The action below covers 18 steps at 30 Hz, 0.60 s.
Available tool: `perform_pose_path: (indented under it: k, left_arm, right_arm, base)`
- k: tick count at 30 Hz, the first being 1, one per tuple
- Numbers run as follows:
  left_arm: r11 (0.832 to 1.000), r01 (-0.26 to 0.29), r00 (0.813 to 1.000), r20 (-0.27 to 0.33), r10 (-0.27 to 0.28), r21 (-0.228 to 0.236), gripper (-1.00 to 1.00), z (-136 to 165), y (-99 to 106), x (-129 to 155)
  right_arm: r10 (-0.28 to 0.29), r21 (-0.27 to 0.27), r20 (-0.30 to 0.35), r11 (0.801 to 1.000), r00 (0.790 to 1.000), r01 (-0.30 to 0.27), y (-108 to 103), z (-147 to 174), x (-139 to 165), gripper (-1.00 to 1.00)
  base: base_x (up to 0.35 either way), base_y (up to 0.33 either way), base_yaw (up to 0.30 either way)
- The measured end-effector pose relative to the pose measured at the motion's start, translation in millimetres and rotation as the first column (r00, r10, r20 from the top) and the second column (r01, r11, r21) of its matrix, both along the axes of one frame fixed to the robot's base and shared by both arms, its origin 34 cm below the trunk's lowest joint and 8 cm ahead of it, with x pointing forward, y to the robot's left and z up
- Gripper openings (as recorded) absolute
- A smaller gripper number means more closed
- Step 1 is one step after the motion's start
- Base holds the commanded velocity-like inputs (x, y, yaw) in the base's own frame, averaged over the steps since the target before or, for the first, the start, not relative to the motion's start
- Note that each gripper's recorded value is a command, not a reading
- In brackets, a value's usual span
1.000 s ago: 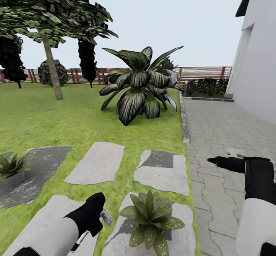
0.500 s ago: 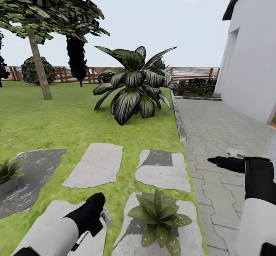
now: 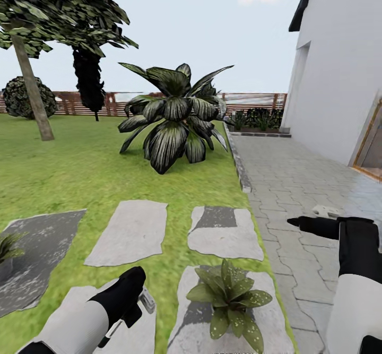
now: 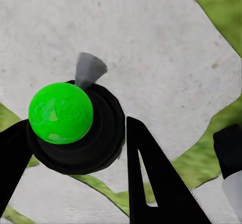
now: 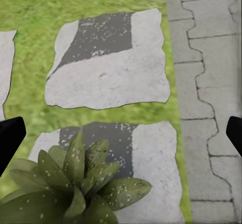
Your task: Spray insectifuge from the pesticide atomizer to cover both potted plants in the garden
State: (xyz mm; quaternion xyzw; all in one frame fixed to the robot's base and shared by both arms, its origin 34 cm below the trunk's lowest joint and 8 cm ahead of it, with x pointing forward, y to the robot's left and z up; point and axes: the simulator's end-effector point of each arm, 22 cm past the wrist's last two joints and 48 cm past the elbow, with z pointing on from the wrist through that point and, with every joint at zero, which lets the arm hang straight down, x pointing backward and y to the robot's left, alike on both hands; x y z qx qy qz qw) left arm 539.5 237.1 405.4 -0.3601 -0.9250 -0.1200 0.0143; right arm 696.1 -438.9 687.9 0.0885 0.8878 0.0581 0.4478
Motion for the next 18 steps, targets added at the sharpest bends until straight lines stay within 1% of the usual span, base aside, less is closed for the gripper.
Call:
perform_pose_path:
  k: [10, 13, 18]
  left_arm:
    - [1.000, 0.002, 1.000, 0.002, -0.002, 0.002, -1.00, 0.7, 0.1, 0.9]
    - [1.000, 0.001, 1.000, 0.011, -0.001, 0.003, -1.00, 4.9, 0.2, 6.1]
    - [1.000, 0.004, 1.000, 0.015, -0.004, 0.003, -1.00, 6.5, -0.9, 8.1]
  right_arm:
    - [-0.001, 0.000, 0.000, 1.000, 1.000, 0.001, -0.4, 0.2, -0.1, 1.00]
    - [0.000, 0.000, 0.000, 1.000, 1.000, 0.000, -0.1, 0.3, -0.2, 1.00]
    - [0.000, 0.000, 0.000, 1.000, 1.000, 0.000, 0.0, 0.4, -0.2, 1.00]
  base:
    - [0.012, 0.025, -0.264]
    - [0.169, 0.156, -0.264]
    - [0.248, 0.218, -0.264]
